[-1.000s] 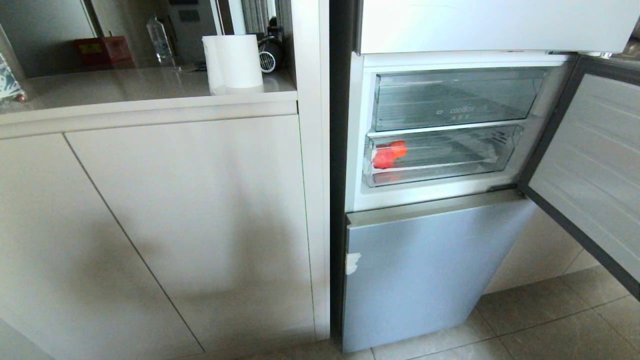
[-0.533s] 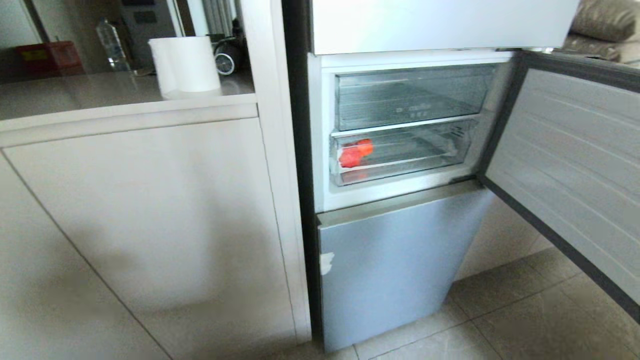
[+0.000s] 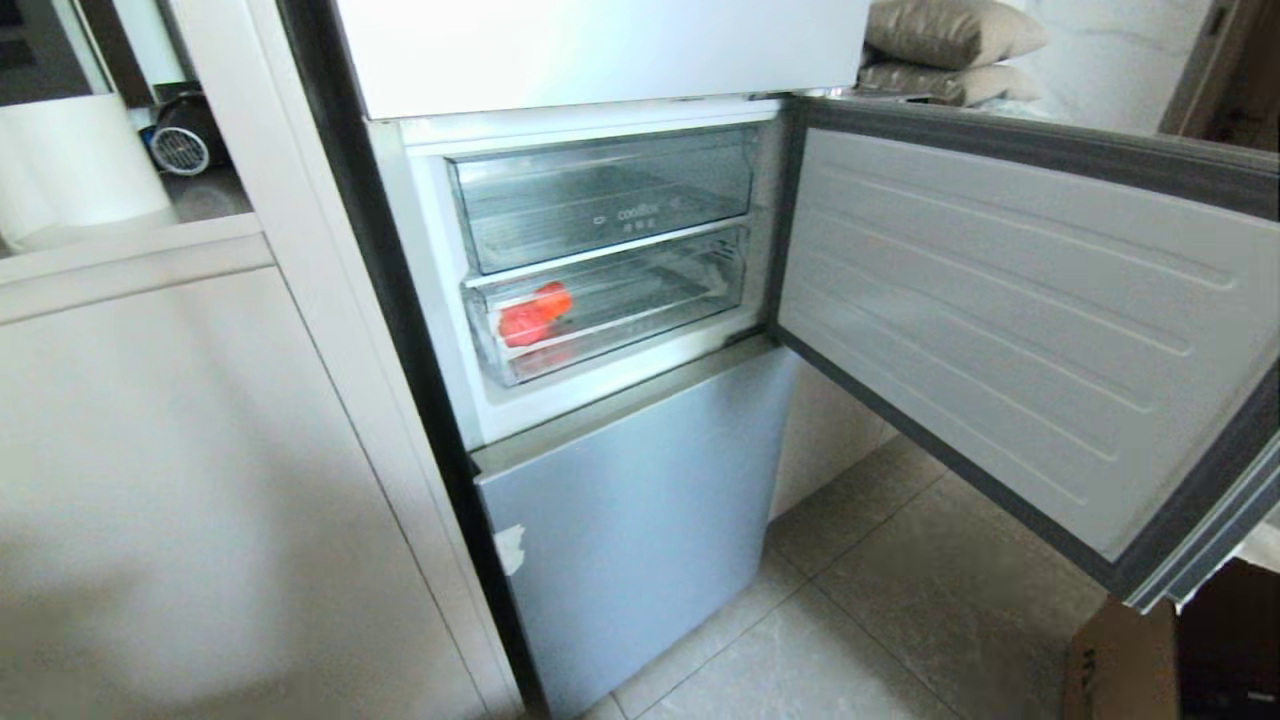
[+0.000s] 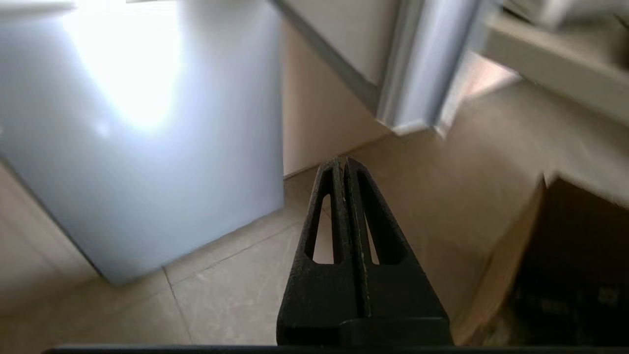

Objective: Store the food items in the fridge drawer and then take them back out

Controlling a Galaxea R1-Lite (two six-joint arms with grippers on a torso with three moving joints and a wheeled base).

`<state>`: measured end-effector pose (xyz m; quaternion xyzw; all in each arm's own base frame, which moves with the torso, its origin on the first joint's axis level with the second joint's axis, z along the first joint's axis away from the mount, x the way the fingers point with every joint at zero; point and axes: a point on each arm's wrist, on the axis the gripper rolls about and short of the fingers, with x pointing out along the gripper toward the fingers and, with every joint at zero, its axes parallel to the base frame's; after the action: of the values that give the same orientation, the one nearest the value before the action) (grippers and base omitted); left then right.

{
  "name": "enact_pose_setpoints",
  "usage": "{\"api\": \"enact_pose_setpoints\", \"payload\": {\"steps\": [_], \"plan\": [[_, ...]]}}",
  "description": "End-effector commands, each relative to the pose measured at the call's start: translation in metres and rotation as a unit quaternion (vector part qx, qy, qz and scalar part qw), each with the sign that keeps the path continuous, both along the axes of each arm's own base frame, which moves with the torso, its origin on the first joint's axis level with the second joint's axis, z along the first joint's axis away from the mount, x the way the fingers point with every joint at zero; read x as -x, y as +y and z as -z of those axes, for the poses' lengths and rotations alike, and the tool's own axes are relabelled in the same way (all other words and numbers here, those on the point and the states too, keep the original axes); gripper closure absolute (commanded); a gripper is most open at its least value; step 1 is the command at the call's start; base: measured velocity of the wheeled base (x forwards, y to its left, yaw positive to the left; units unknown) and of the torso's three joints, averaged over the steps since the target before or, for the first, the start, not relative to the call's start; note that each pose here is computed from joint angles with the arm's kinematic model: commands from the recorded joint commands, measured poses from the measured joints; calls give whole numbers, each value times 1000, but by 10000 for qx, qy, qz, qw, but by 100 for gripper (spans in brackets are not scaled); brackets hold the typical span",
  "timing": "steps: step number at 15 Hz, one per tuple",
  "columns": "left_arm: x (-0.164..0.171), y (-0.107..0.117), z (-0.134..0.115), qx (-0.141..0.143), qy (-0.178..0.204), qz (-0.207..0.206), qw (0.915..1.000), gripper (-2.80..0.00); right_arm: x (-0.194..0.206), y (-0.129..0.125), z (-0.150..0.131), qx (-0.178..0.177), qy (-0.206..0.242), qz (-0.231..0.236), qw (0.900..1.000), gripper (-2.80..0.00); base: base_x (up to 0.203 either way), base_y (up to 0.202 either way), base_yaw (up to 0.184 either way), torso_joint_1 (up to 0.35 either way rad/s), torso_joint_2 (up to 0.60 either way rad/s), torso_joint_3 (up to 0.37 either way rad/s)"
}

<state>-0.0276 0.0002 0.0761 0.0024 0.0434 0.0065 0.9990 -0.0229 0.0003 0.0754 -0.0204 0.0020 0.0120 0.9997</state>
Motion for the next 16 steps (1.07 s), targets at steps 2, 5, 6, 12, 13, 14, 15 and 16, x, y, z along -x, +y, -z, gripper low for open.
{"api": "enact_pose_setpoints", "payload": {"steps": [2, 5, 6, 12, 13, 14, 15, 16], "plan": [[0, 0, 0, -1, 11, -3, 10000, 0, -4, 0, -3, -285, 188, 161, 9993, 0, 1, 3, -76, 3, 4, -1], [0, 0, 0, -1, 11, -3, 10000, 0, 2, -1, -52, -1470, -670, 203, 9867, 0, 0, 0, 0, 0, 0, 0], [0, 0, 0, -1, 11, -3, 10000, 0, 5, -1, -80, -1832, -973, 262, 9779, 0, 0, 0, 0, 0, 0, 0], [0, 0, 0, -1, 11, -3, 10000, 0, -68, -27, -169, -3465, -1847, 2532, 8841, 0, 0, 0, 0, 0, 0, 0], [0, 0, 0, -1, 11, -3, 10000, 0, -74, -38, -175, -3506, -2116, 2806, 8680, 0, 0, 0, 0, 0, 0, 0], [0, 0, 0, -1, 11, -3, 10000, 0, -79, -51, -180, -3596, -2282, 2901, 8570, 0, 0, 0, 0, 0, 0, 0], [0, 0, 0, -1, 11, -3, 10000, 0, -88, -67, -182, -3784, -2248, 2821, 8525, 0, 0, 0, 0, 0, 0, 0], [0, 0, 0, -1, 11, -3, 10000, 0, -96, -81, -182, -3969, -2161, 2719, 8496, 0, 0, 0, 0, 0, 0, 0]]}}
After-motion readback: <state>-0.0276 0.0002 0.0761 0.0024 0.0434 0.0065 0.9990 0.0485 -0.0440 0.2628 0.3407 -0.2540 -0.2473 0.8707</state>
